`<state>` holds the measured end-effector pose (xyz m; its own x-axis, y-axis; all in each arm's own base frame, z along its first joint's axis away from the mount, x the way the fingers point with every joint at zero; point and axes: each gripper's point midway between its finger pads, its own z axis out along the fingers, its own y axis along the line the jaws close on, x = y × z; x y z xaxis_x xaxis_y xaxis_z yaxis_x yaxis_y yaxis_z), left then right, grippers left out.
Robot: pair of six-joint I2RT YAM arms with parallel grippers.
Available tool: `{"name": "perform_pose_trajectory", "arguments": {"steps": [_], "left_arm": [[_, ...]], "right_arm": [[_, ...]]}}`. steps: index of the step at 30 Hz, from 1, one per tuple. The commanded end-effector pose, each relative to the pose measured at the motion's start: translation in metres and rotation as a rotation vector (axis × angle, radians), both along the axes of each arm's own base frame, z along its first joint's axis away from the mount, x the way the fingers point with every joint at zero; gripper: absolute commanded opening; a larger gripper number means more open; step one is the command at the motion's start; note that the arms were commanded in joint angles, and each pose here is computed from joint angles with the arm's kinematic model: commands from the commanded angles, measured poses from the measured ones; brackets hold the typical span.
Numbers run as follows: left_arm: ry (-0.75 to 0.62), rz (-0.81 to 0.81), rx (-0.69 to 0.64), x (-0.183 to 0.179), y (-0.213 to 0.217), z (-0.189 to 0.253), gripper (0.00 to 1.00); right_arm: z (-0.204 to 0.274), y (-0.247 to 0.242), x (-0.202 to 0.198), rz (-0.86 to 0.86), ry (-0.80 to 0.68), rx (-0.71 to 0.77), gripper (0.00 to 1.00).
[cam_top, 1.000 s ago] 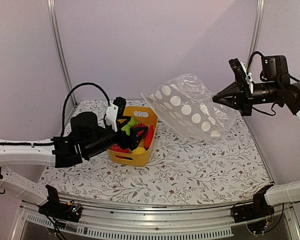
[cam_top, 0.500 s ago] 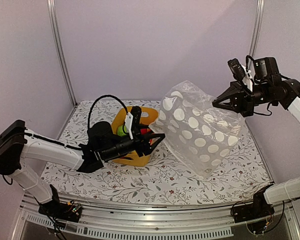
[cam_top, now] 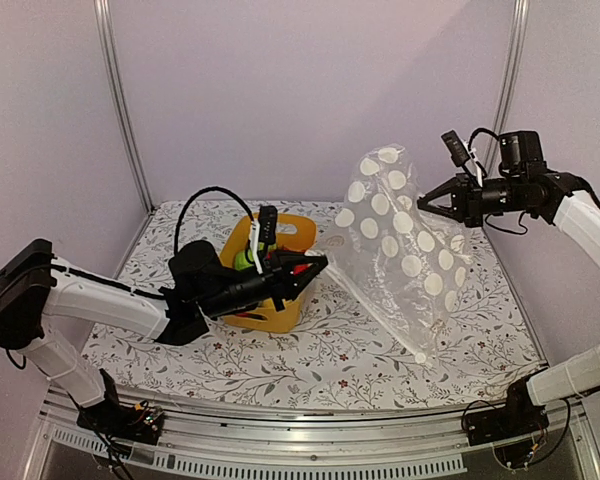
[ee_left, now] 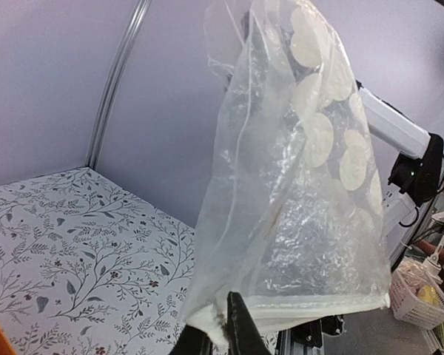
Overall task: Place the food in the zip-top bag and seal the zipper
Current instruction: Pass from the right arm to the left
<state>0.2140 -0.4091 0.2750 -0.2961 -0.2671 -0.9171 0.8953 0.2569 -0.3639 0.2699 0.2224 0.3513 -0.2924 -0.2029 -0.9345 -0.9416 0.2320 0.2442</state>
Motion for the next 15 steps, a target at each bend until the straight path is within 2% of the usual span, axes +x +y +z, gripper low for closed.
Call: {"name": "perform_pose_trajectory", "arguments": {"steps": [1, 4, 7, 8, 11, 15], "left_arm": [[0.083, 0.098, -0.008, 0.020, 0.003, 0.004, 0.07], [0.148, 0.192, 0.070, 0.036, 0.002, -0.012, 0.06], [0.241, 0.304, 0.153, 0.057, 0.003, -0.031, 0.02], [0.275, 0.328, 0.173, 0.062, 0.002, -0.037, 0.02], [0.354, 0.361, 0.221, 0.072, -0.006, -0.054, 0.02], [0.423, 0.373, 0.246, 0.085, -0.023, -0.073, 0.02]], "right_arm": [[-0.037, -0.017, 0.052, -0.233, 0.017, -0.096, 0.06], [-0.065, -0.038, 0.081, -0.418, 0.012, -0.202, 0.34], [-0.076, -0.070, 0.105, -0.631, -0.017, -0.314, 0.50], [-0.073, -0.085, 0.111, -0.714, -0.045, -0.350, 0.54], [-0.055, -0.106, 0.108, -0.820, -0.135, -0.385, 0.63], [-0.037, -0.124, 0.099, -0.904, -0.210, -0.411, 0.69]]}}
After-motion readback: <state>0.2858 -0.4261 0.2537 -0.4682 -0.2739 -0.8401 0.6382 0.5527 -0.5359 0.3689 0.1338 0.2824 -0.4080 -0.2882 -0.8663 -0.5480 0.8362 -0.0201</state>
